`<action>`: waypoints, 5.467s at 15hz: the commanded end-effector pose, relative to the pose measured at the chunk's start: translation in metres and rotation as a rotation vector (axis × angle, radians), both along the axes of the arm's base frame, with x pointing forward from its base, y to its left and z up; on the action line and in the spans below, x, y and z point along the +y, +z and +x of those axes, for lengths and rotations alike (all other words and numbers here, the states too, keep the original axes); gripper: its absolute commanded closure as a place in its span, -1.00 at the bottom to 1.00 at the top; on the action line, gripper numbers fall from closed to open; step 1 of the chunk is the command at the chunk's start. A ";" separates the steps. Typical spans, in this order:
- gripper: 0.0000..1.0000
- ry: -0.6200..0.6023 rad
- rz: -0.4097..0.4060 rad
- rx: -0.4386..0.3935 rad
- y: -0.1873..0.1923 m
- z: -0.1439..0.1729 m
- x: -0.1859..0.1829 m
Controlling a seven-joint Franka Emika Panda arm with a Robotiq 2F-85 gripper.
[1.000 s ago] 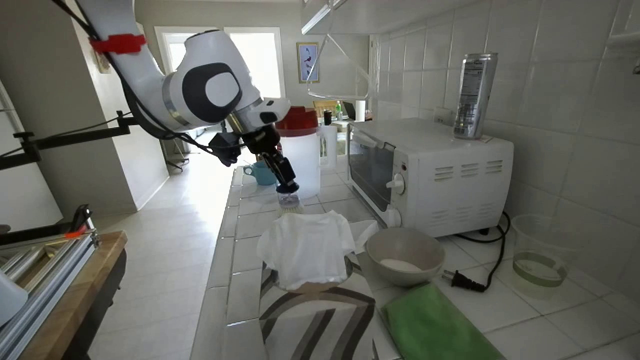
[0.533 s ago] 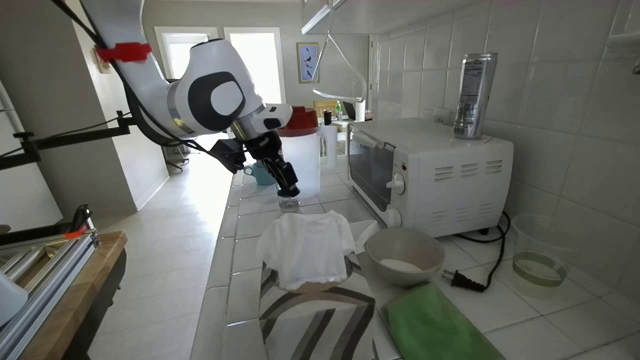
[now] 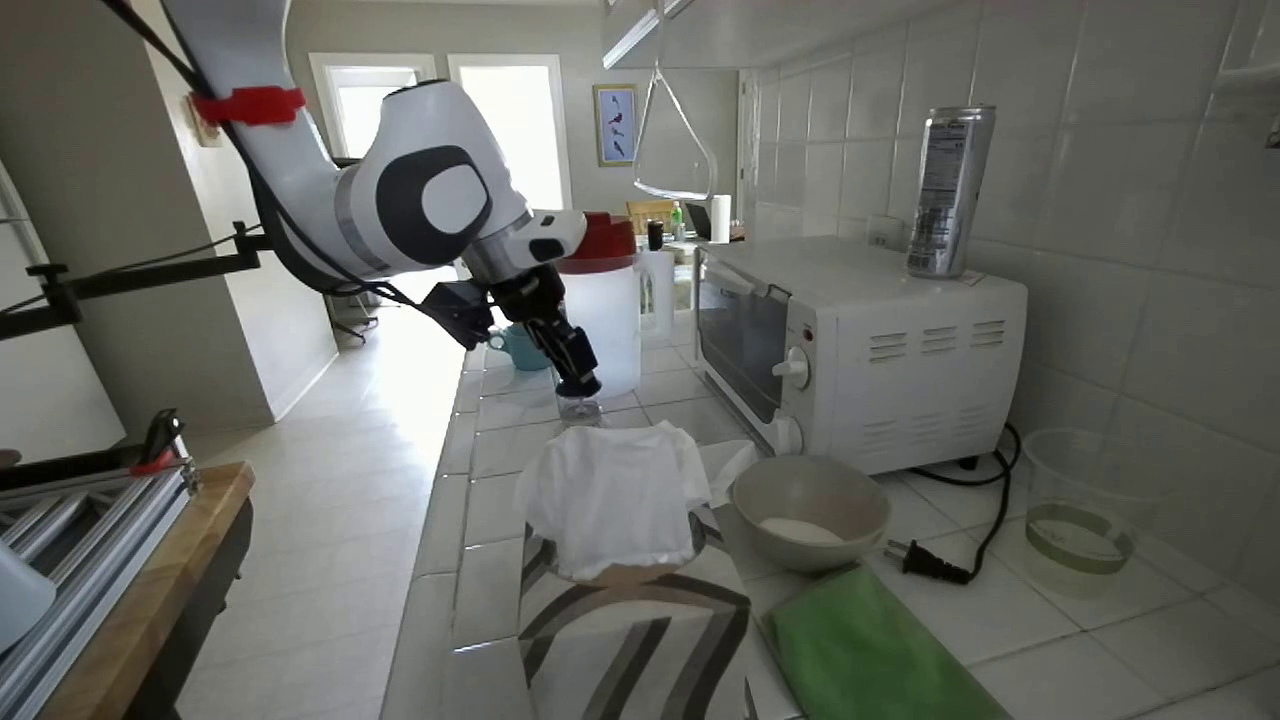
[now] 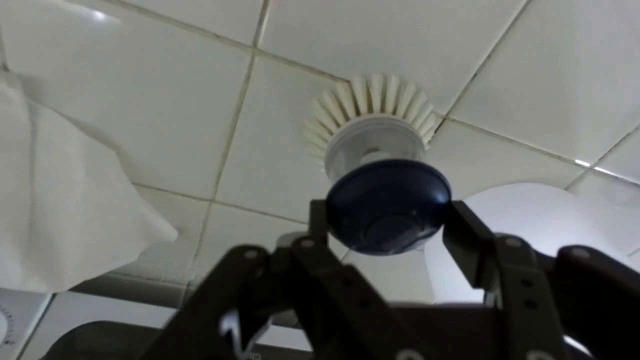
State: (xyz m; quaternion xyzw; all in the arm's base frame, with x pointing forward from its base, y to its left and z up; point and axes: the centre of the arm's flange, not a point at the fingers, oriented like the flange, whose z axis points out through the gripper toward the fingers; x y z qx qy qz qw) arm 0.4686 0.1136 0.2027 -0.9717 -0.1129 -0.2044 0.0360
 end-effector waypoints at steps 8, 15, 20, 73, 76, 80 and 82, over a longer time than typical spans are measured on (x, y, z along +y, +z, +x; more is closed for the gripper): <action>0.29 -0.012 -0.050 0.042 -0.023 -0.007 -0.030; 0.29 -0.042 -0.043 0.038 -0.025 -0.006 -0.047; 0.29 0.072 -0.025 0.017 -0.019 0.002 0.003; 0.29 -0.035 0.002 0.056 -0.019 -0.023 -0.044; 0.29 -0.011 0.001 0.068 -0.019 -0.024 -0.034; 0.29 -0.015 0.002 0.071 -0.021 -0.025 -0.037; 0.29 -0.020 0.007 0.075 -0.021 -0.025 -0.038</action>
